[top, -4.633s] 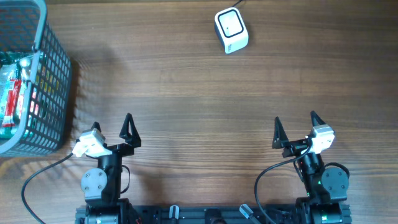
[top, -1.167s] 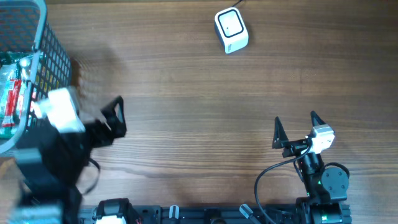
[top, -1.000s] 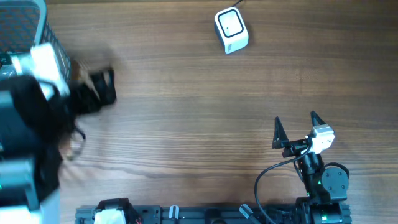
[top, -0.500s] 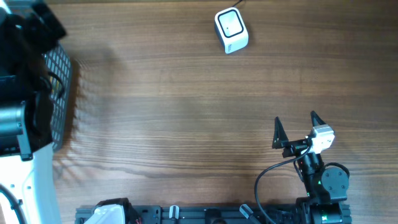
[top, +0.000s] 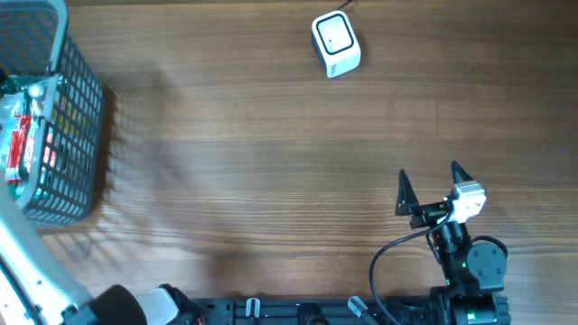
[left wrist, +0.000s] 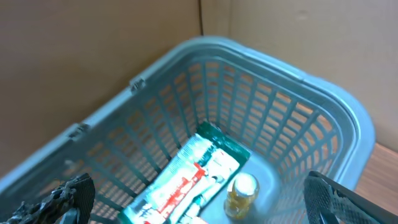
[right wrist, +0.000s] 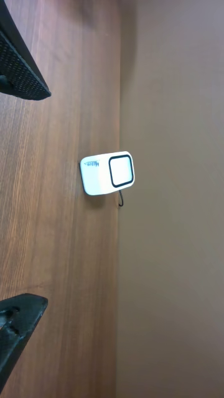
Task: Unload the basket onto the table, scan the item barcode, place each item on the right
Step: 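Reach the left gripper into the basket toward the yellow oil bottle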
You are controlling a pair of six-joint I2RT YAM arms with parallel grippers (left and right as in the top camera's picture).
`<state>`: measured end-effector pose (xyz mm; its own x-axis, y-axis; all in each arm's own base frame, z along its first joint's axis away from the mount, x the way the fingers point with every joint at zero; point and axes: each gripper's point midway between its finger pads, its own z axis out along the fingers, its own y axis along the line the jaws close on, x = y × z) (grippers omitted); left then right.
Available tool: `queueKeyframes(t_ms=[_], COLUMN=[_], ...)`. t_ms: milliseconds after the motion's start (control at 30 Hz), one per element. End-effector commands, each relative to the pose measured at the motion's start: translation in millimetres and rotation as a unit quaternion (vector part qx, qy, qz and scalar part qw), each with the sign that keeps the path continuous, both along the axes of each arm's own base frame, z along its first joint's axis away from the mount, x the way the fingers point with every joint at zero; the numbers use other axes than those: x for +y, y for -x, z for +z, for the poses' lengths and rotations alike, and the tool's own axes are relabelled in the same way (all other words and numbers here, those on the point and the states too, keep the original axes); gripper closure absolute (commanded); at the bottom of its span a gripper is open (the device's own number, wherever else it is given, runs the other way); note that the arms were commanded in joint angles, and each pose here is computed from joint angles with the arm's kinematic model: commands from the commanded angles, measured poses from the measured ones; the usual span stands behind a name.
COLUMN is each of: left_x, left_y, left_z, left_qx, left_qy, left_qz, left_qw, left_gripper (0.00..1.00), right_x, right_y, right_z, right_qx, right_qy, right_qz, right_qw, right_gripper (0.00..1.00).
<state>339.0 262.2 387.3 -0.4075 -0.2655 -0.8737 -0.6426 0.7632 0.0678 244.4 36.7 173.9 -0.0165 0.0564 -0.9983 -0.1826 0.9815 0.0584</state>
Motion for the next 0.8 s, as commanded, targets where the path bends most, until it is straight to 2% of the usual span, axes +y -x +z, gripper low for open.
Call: queueKeyframes(t_ms=[0,133,300,400,533,600,633,700,767], left_x=[18,37,42,35,21,22,22,23,27], left_y=[1,-1,-21,-35,-46,-46,-47,-51,-54], left_z=[-20,-39,-86,-111,-115,-116,-119,-130,-146], left_qx=[-0.021,-0.008,0.06,0.064,0.047,0.057,0.067,0.093,0.105], left_qy=[0.072,0.084,0.094,0.135,0.167,0.152,0.141,0.119,0.128], left_qz=[-0.002,0.008,-0.048,-0.081,-0.12,-0.134,-0.146,-0.174,-0.177], left_qw=[0.997,0.996,0.993,0.985,0.977,0.978,0.977,0.973,0.97], left_gripper=[0.0,0.0,0.02,0.0,0.0,0.0,0.05,0.07,0.07], right_x=[-1,-1,-1,-1,-1,-1,-1,-1,-1], right_y=[0,0,0,0,0,0,0,0,0], right_z=[2,2,2,2,2,2,2,2,2], right_qx=[-0.005,-0.005,-0.005,-0.005,-0.005,-0.005,-0.005,-0.005,-0.005], right_qy=[0.001,0.001,0.001,0.001,0.001,0.001,0.001,0.001,0.001], right_qz=[-0.003,-0.003,-0.003,-0.003,-0.003,-0.003,-0.003,-0.003,-0.003], right_qw=[1.0,1.0,1.0,1.0,1.0,1.0,1.0,1.0,1.0], right_gripper=[0.0,0.0,0.0,0.0,0.0,0.0,0.0,0.0,0.0])
